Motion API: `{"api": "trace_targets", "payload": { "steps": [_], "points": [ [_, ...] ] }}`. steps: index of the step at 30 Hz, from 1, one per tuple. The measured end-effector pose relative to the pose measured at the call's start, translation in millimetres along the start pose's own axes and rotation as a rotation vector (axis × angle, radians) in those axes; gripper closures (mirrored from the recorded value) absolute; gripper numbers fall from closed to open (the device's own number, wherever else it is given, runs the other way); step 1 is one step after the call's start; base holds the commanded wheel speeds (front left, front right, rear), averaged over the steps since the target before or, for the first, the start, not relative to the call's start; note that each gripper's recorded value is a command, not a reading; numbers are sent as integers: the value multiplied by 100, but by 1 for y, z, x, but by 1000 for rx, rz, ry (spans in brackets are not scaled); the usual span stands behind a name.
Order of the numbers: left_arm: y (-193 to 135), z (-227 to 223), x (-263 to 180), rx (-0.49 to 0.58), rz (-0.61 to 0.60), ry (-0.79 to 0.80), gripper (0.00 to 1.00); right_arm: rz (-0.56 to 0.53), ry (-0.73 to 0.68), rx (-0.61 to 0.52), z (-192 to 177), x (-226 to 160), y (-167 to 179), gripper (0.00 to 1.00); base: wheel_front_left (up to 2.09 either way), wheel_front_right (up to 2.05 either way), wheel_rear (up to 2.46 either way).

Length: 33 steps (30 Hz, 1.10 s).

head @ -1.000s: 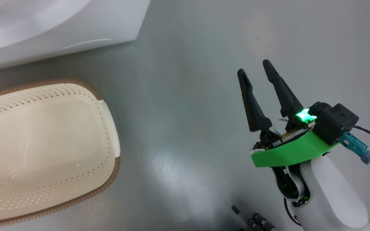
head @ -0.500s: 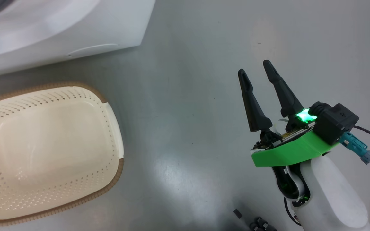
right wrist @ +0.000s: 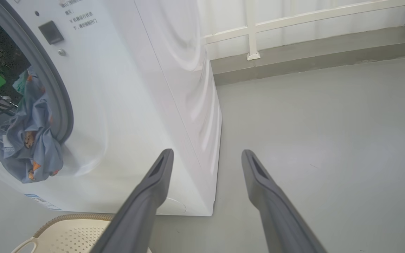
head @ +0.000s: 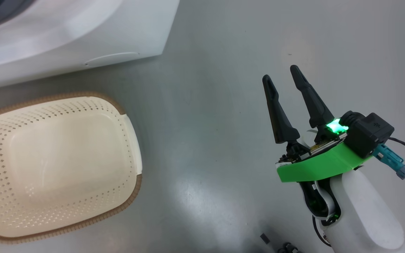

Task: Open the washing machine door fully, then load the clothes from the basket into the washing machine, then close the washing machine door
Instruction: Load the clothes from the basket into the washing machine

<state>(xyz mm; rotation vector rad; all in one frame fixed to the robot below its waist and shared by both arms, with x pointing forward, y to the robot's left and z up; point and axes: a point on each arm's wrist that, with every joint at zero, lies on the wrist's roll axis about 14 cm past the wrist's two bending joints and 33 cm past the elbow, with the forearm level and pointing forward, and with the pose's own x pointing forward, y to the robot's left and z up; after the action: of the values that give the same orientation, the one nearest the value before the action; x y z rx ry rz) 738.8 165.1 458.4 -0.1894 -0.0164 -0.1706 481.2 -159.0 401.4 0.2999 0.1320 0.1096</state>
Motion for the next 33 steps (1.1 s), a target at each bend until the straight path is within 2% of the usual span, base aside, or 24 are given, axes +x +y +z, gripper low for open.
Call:
{"api": "trace_targets", "payload": {
  "steps": [11,16,33],
  "points": [
    [-15,-7,-23,20,-19,-4,0,17,-22,-11,11,-1,6,0,0,0,0],
    [-18,4,-27,21,-22,-28,0,22,-32,-13,16,-3,8,0,0,0,0],
    [-27,22,-77,-60,12,-60,0,63,-85,-37,43,-12,20,0,0,0,0]
  ]
}}
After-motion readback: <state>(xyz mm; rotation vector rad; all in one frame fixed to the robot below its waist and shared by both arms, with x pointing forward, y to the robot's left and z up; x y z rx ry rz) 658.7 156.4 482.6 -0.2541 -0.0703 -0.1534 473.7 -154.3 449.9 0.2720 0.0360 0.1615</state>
